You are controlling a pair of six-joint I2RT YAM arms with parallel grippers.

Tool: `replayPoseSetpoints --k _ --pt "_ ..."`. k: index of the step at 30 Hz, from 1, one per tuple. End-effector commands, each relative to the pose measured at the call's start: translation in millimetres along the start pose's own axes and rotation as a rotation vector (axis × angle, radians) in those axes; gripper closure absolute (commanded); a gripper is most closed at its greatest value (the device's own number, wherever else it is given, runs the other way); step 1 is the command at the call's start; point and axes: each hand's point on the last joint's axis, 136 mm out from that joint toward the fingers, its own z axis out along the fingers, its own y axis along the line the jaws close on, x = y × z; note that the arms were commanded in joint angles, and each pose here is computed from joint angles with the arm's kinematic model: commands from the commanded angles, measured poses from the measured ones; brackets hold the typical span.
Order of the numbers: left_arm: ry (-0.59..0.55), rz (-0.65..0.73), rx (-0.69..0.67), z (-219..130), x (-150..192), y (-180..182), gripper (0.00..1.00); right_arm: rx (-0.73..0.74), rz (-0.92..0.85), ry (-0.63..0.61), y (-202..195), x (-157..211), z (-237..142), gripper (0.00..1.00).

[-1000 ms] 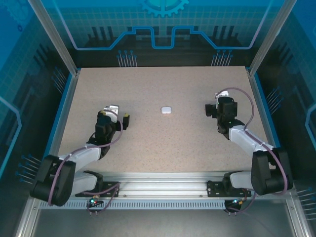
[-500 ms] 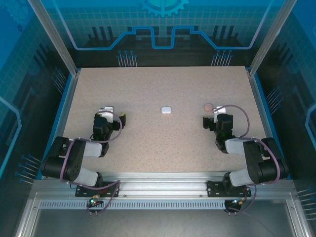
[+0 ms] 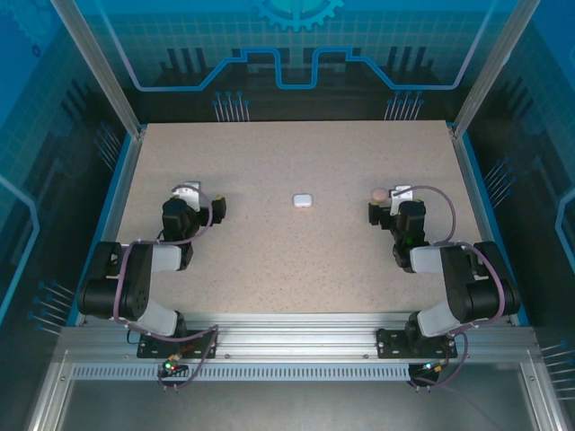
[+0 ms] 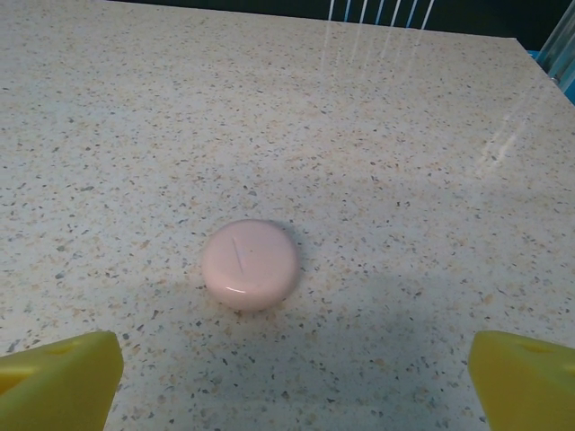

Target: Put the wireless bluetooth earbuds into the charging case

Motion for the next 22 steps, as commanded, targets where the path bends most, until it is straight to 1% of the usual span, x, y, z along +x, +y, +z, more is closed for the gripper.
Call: replayPoseSetpoints --k 1,9,12,15,18,22 --pt "0.043 -0.039 0.032 2.8 7.9 -3.0 0.01 0.001 0.027 -0.037 -4.3 -13.3 3.0 0.00" --pt "0.037 -0.031 0.018 2.5 6.9 -2.2 0.01 0.005 0.003 -0.042 0.4 -14.8 2.7 0.00" --pt "0.034 -0.020 -0.017 2.6 7.2 -0.5 0.01 0.004 0.003 -0.040 0.4 -14.2 2.7 0.00" --pt "0.035 -0.018 -0.020 2.6 7.5 -0.5 0.01 0.002 0.004 -0.038 0.0 -14.2 3.2 0.00" --pt "0.036 -0.019 -0.021 2.3 8.3 -0.2 0.01 -0.128 0.000 -0.022 12.2 -13.8 5.5 0.00" --pt "0.035 -0.019 -0.018 2.5 7.9 -1.0 0.01 -0.141 -0.018 -0.029 16.8 -14.8 4.4 0.00"
